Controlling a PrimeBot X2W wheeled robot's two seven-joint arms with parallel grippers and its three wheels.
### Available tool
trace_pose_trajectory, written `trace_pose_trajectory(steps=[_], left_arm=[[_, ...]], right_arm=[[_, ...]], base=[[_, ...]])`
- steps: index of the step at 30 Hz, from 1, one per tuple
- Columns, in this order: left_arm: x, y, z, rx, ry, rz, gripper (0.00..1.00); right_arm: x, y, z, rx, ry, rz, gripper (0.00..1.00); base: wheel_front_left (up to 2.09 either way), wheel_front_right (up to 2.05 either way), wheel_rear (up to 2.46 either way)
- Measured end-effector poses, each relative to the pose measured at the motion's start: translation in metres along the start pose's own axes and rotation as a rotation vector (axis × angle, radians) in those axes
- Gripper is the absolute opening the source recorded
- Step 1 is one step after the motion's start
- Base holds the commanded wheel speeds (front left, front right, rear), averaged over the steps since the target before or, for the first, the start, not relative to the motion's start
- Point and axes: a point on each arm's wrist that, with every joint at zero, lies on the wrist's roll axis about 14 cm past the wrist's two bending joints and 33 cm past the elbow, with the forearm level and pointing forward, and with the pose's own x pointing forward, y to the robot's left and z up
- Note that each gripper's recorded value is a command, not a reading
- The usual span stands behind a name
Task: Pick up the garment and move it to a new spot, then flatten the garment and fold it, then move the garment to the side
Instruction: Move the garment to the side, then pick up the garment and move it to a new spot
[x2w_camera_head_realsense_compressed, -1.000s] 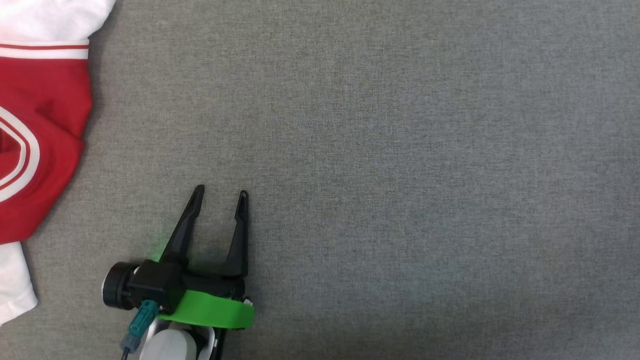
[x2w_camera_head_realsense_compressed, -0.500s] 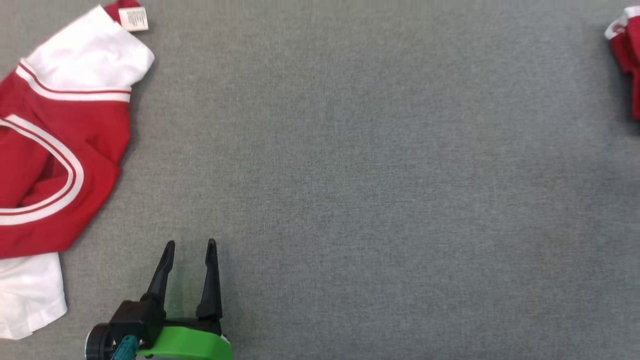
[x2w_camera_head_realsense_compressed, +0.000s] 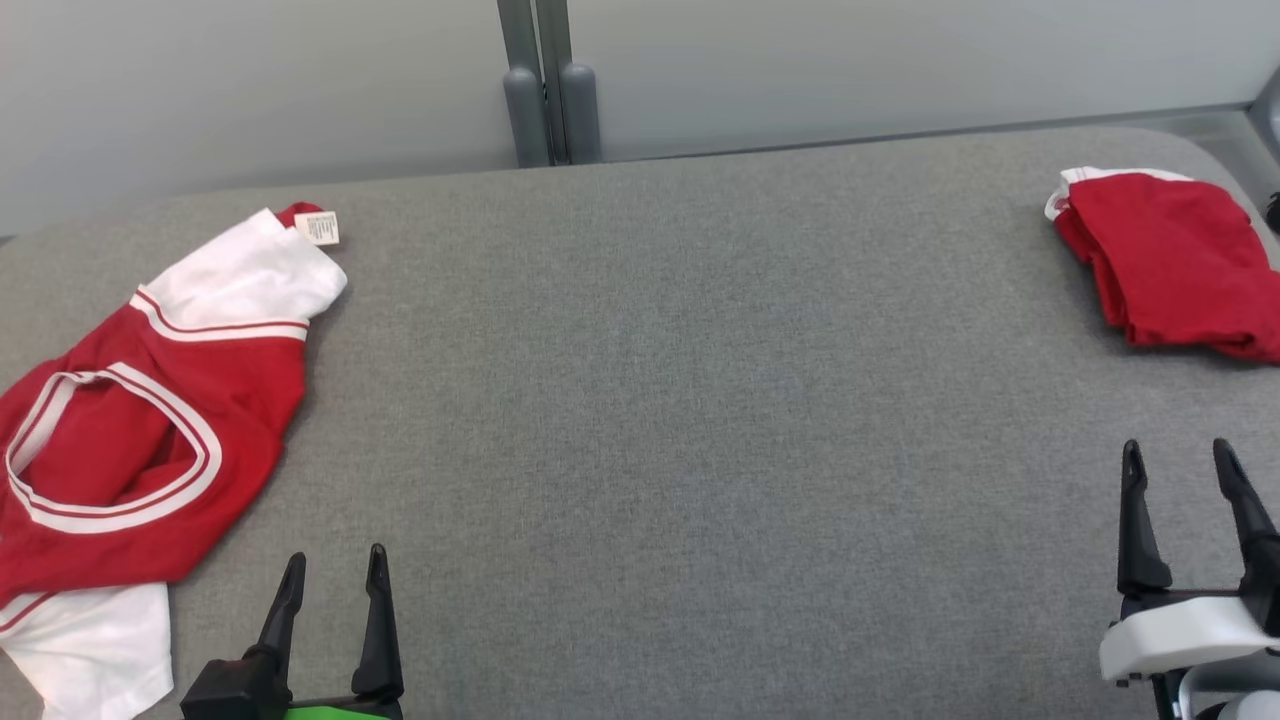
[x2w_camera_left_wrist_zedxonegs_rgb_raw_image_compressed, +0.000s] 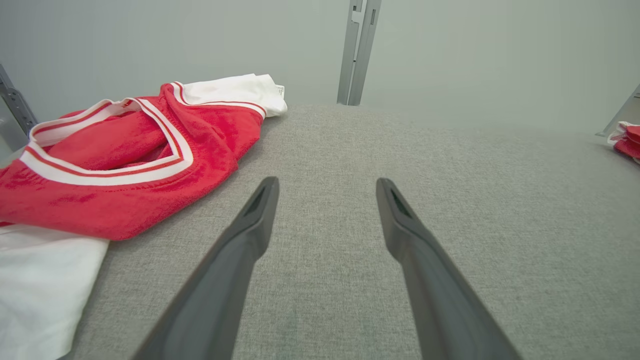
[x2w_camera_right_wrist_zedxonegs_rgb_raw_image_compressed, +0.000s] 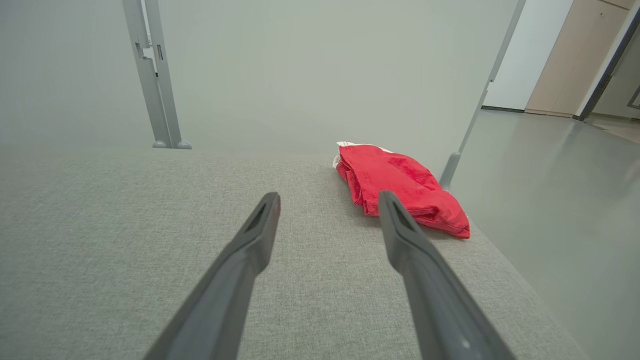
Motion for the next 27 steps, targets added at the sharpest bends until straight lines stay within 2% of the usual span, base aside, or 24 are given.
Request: trace_pose_trajectory(steps=[8, 20, 27], left_arm=[[-0.009, 0.003, 0.017, 0.028, -0.057, 0.000, 1.00], [-0.015, 0.012, 0.021, 0.024, -0.069, 0.024, 1.00], [-0.025, 0.025, 0.023, 0.014, -0.081, 0.077, 1.00]], right_arm=[[-0.025, 0.016, -0.001, 0.015, 0.007, 0.036, 1.00], [-0.021, 0.035, -0.002, 0.024, 0.010, 0.092, 1.00], [-0.010, 0.061, -0.001, 0.046, 0.005, 0.165, 1.00]], base=[[0.00, 0.00, 0.00], [0.00, 0.00, 0.00], [0.00, 0.00, 0.00]])
